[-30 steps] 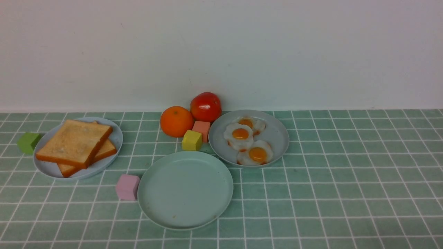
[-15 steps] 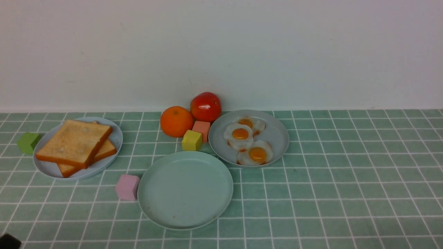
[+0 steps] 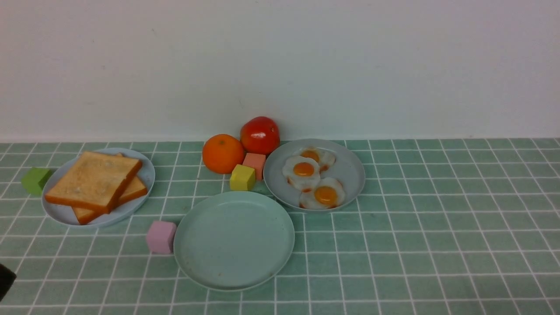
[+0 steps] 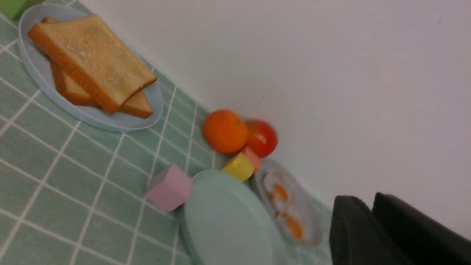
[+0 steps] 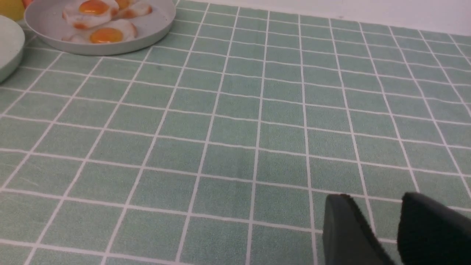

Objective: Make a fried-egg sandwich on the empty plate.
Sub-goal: Use the left arm to grab a slice of bread

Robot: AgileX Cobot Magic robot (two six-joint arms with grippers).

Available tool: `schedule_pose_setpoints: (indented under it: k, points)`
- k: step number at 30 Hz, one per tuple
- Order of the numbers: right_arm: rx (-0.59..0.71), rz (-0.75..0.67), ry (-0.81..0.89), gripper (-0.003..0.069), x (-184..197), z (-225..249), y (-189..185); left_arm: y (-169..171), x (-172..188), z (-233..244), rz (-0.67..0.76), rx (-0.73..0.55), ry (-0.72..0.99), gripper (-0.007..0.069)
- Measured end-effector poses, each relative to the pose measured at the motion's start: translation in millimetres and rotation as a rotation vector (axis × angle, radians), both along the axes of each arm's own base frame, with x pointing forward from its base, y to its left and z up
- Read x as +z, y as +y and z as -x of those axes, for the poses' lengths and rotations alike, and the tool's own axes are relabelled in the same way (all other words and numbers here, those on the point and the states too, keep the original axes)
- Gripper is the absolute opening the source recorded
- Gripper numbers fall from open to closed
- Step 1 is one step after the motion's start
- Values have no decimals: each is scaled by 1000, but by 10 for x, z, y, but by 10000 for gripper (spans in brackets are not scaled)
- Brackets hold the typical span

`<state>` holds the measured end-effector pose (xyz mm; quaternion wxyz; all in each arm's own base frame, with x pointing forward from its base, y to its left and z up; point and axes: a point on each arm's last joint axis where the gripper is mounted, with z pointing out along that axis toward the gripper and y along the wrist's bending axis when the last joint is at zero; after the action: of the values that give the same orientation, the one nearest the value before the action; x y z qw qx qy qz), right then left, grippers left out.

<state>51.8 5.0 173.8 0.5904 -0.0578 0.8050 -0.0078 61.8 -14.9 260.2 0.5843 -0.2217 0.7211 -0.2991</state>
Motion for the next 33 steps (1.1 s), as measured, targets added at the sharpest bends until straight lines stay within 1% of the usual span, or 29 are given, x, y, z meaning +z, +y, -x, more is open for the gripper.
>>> schedule_pose_setpoints:
  k: [2, 3, 4, 5, 7, 8, 9, 10, 11, 12, 13, 14, 15, 18, 20, 21, 22, 25, 26, 27, 29, 30, 31, 32, 33]
  points:
    - [0, 0, 0, 239, 0, 0, 0, -42, 142, -108, -144, -74, 99, -13]
    - [0, 0, 0, 239, 0, 0, 0, -48, 190, -114, -157, -83, 97, -13]
    - [0, 0, 0, 239, 0, 0, 0, -92, 316, -180, -251, -161, 144, -13]
    - [0, 0, 0, 239, 0, 0, 0, -102, 318, -196, -272, -181, 163, -13]
    - [-2, -8, -12, 239, 11, -3, 1, -186, 499, -256, -357, -308, 211, -13]
    - [-5, -47, -19, 239, 14, -6, 8, -221, 544, -278, -383, -358, 233, -13]
    - [-12, -121, -30, 239, 22, -11, 21, -260, 597, -321, -411, -412, 271, -13]
    - [-21, -253, -41, 239, 33, -16, 45, -295, 612, -377, -437, -457, 316, -13]
    - [-29, -338, -50, 239, 44, -19, 57, -318, 626, -431, -453, -482, 345, -13]
    - [-34, -365, -58, 239, 54, -21, 57, -321, 629, -445, -456, -484, 348, -13]
    - [-51, -528, -97, 239, 106, -30, 67, -344, 615, -560, -479, -499, 391, -13]
    - [-56, -560, -108, 239, 119, -32, 66, -347, 616, -573, -479, -499, 393, -13]
    - [-71, -642, -146, 239, 159, -38, 57, -354, 582, -665, -487, -493, 413, -13]
    - [-107, -809, -225, 239, 238, -46, 22, -376, 491, -886, -491, -471, 442, -13]
    - [-116, -853, -238, 239, 252, -46, 14, -385, 454, -958, -492, -466, 455, -13]
    - [-117, -895, -244, 239, 275, -44, 15, -396, 387, -1110, -507, -453, 476, -13]
    - [-101, -890, -231, 236, 292, -39, 31, -400, 358, -1163, -516, -452, 490, -13]
    - [76, -768, -139, 204, 626, 32, 182, -433, 206, -1494, -569, -457, 574, -13]
    - [83, -764, -151, 201, 670, 42, 182, -436, 197, -1517, -571, -458, 580, -13]
    - [162, -673, -84, 179, 858, 57, 250, -453, 165, -1661, -587, -458, 607, -13]
    - [267, -509, 20, 129, 1278, 58, 330, -474, 79, -1945, -634, -449, 653, -13]
    - [278, -492, 61, 119, 1289, 37, 345, -476, 100, -1954, -634, -447, 647, -13]
    - [320, -384, 155, 79, 1548, -8, 368, -478, 55, -2186, -677, -419, 668, -13]
    - [328, -371, 196, 69, 1553, -34, 376, -480, 74, -2219, -681, -414, 662, -13]
    - [337, -331, 222, 50, 1651, -53, 374, -475, 46, -2297, -697, -399, 675, -13]
